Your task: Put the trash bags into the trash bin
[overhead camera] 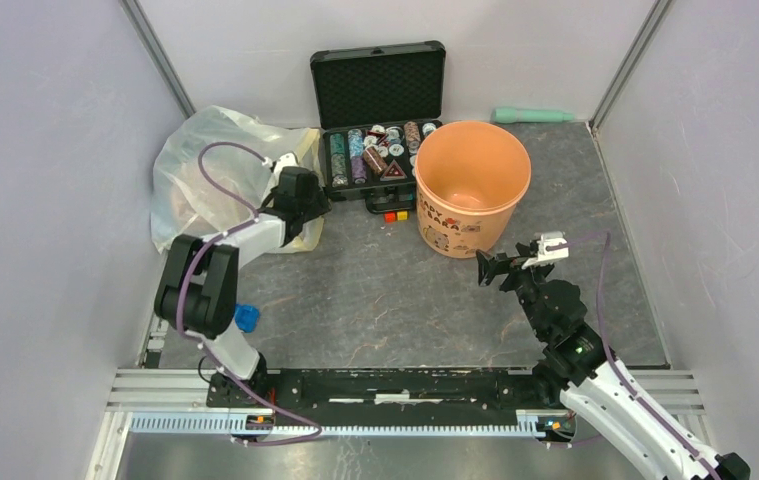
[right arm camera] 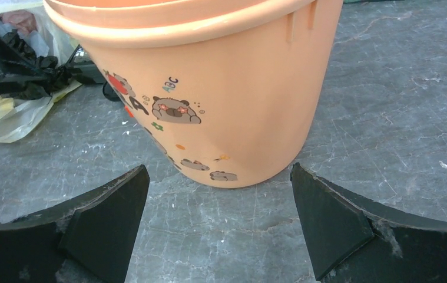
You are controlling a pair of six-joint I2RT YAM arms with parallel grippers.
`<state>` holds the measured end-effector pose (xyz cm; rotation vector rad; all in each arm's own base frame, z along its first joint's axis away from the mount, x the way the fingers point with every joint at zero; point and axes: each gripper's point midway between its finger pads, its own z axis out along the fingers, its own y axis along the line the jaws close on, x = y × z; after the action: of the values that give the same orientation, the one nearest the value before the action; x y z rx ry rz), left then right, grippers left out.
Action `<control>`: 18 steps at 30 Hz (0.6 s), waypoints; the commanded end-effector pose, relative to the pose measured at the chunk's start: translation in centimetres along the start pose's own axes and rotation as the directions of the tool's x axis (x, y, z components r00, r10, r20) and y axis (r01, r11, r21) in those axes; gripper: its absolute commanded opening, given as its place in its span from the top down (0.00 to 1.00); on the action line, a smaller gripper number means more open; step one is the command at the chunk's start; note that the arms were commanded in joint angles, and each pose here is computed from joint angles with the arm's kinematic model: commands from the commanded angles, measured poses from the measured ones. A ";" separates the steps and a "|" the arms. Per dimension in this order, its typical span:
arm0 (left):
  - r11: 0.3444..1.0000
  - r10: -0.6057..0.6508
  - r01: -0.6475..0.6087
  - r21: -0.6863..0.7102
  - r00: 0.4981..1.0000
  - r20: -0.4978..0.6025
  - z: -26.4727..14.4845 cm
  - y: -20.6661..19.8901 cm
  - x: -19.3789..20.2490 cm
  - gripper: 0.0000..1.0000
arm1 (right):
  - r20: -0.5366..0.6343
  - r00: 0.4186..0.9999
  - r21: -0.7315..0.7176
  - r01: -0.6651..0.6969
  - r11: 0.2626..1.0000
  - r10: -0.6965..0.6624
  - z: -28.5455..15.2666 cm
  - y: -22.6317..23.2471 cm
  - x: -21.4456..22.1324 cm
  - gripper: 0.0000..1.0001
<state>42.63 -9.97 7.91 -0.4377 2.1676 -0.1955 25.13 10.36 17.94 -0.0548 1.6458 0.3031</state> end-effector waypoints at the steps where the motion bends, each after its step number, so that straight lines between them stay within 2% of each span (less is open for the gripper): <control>1: 0.996 0.066 -0.064 -0.054 0.997 0.038 2.3 -0.1 -1.9 0.40 | -0.018 0.999 -0.041 0.031 0.999 -0.032 -0.8 0.2 0.8 0.02; 2: 0.996 0.073 -0.071 -0.055 0.997 0.027 2.8 -0.2 -1.8 0.48 | -0.018 0.999 -0.044 0.032 0.999 -0.033 -0.9 0.2 0.8 0.02; 3: 0.995 0.085 -0.084 -0.061 0.996 0.007 3.2 -0.2 -1.6 0.62 | -0.022 0.999 -0.048 0.035 0.998 -0.036 -1.0 0.2 0.9 0.02; 4: 0.993 0.094 -0.094 -0.071 0.996 -0.004 3.3 -0.3 -1.7 0.81 | -0.015 0.999 -0.050 0.033 0.998 -0.034 -1.1 0.2 0.7 0.02; 5: 0.988 0.108 -0.111 -0.103 0.994 -0.035 3.1 0.3 -1.5 0.96 | -0.031 0.999 -0.049 0.040 0.998 -0.042 -1.2 0.1 1.0 0.02; 7: 0.984 0.097 -0.099 -0.148 0.995 -0.016 1.6 1.0 -2.1 0.98 | -0.048 0.998 -0.047 0.047 0.998 -0.050 -1.5 0.0 1.2 0.02; 9: 0.990 0.090 -0.085 -0.114 0.995 0.037 -0.9 0.4 -3.3 0.98 | -0.058 0.997 -0.056 0.049 0.997 -0.053 -1.6 0.1 1.3 0.02; 12: 0.995 0.084 -0.081 -0.051 0.996 0.042 -4.8 -0.4 -4.0 0.98 | -0.072 0.996 -0.084 0.049 0.995 -0.055 -1.9 0.5 1.6 0.02; 15: 0.997 0.065 -0.066 0.050 0.998 0.021 -9.1 -1.8 -4.1 0.98 | -0.081 0.996 -0.106 0.038 0.994 -0.047 -2.2 0.9 1.8 0.02; 18: 0.974 -0.021 0.015 0.227 1.000 0.022 -13.7 -4.1 -4.1 0.98 | -0.082 0.996 -0.122 0.018 0.992 -0.028 -2.4 1.2 1.9 0.02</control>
<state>38.92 -10.14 16.95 -0.3582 2.1146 -0.2075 22.78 10.71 15.64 -0.1691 1.7260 0.3401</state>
